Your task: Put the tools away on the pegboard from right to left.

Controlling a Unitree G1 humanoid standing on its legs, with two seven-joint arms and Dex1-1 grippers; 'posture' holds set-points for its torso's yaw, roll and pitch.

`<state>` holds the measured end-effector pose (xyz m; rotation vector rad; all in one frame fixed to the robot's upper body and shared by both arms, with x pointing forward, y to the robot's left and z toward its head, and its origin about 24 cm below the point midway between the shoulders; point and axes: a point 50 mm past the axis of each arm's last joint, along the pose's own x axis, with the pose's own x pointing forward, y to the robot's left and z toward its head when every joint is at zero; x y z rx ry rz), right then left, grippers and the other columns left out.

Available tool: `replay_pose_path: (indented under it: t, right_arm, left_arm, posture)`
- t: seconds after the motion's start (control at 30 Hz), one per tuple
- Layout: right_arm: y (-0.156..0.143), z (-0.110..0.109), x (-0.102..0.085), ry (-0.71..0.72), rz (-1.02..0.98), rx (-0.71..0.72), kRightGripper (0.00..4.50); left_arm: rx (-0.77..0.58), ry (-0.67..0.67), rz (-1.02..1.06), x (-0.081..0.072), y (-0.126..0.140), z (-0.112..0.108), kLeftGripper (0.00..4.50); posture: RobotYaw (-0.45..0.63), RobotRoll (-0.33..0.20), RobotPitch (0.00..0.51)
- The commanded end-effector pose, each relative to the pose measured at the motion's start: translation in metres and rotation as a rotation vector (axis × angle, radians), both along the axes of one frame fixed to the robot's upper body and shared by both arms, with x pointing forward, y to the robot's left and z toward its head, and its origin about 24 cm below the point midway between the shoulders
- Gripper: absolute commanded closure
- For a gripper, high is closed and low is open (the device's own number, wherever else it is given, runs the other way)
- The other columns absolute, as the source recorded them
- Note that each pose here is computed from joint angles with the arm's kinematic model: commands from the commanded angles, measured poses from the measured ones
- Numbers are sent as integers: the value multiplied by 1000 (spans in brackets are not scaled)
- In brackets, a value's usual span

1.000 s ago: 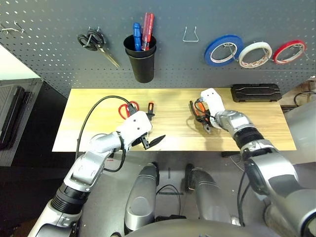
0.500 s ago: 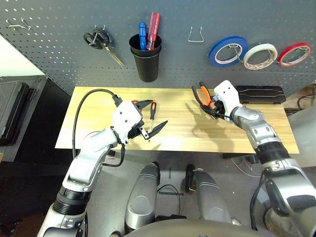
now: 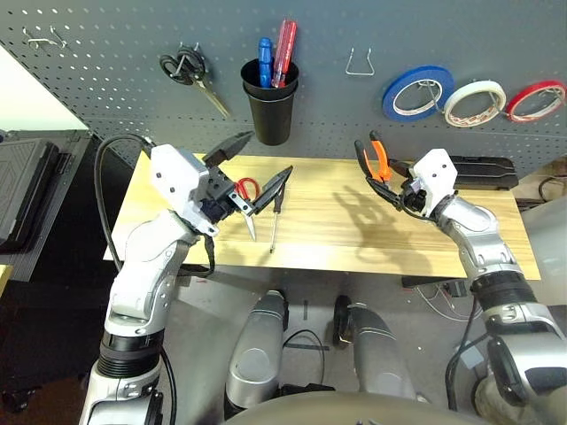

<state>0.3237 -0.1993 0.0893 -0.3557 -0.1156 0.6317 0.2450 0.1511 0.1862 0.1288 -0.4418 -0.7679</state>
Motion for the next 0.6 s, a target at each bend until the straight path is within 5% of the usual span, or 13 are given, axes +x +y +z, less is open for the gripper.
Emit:
replay_pose_path:
  t: [0.03, 0.6]
  right_arm:
    - [-8, 2, -4, -43, -13, 19, 2027]
    - [20, 83, -8, -364, 28, 194, 2027]
  left_arm:
    - [-22, -37, -24, -5, -4, 7, 0]
    - [-22, -46, -33, 0, -4, 9, 0]
  posture:
    - [362, 0, 228]
    - [325, 0, 229]
